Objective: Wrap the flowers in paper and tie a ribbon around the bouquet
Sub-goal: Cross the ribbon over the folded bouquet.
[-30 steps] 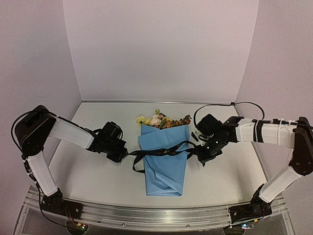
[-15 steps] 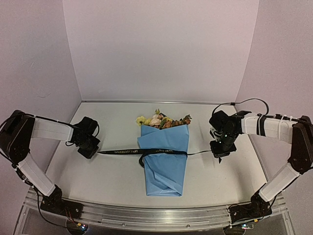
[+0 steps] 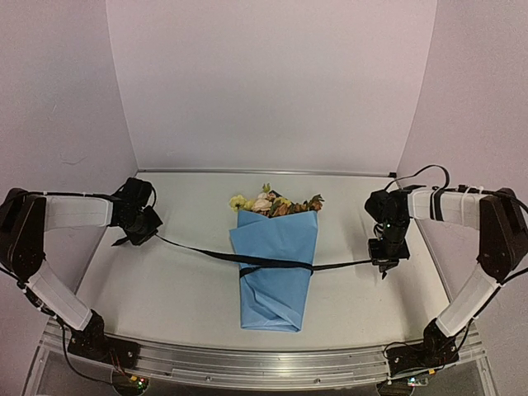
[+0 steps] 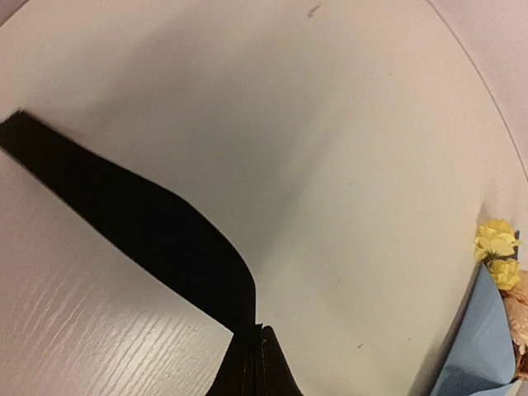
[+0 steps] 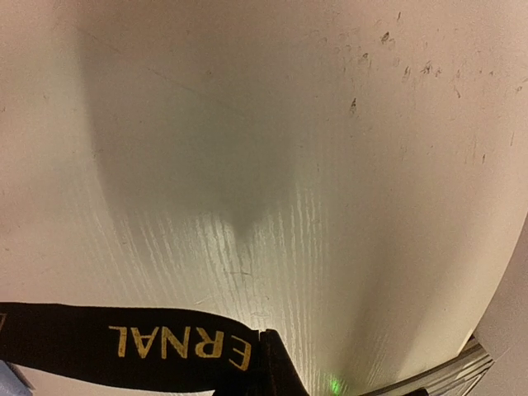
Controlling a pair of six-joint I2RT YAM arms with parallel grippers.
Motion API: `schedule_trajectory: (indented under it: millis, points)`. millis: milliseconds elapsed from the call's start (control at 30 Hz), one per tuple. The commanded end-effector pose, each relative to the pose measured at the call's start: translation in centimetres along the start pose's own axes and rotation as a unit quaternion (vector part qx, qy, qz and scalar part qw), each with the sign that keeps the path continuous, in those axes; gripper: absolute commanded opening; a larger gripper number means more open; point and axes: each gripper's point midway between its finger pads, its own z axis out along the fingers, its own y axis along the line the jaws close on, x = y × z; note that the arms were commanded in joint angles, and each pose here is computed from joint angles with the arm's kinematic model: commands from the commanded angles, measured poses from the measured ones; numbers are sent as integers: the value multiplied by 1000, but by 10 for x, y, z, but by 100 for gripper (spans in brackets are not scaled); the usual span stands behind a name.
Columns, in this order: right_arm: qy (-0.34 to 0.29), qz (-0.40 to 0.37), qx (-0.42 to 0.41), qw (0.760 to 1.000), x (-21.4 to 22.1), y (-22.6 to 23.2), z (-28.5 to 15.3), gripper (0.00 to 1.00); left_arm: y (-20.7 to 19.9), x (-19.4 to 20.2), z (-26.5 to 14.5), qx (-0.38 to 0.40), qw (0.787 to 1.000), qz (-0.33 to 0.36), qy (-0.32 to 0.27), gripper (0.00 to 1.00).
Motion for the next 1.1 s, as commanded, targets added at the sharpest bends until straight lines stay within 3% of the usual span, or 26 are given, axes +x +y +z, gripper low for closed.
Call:
schedule_trajectory:
  millis: [0,100,300,400,500,667,800,1000,1067]
  points:
    - [-5,19,-24,1000,-6,8,-18,0,-47,-17,-8,79,993,90,-13,0]
    - [-31,20,-37,999,-16,11,-39,0,-57,-13,-6,100,989,112,0,1]
    - [-22,15,-67,997,-18,21,-67,0,-81,-10,-20,153,979,138,-1,54]
    - [-16,15,-78,997,-15,27,-69,0,-102,-8,-40,161,969,187,-32,68]
    - [-15,10,-73,997,-13,29,-70,0,-130,16,-62,193,951,240,-27,75]
    - [-10,0,-43,999,-12,20,-71,0,-150,113,-81,263,910,304,99,79]
    - [0,-1,-53,999,-9,23,-71,0,-150,177,-107,320,874,316,183,85]
    - [6,-3,-58,998,-9,28,-70,0,-153,230,-125,361,830,350,242,88]
    - [7,-2,-57,998,-9,28,-69,0,-150,239,-122,358,827,349,256,88]
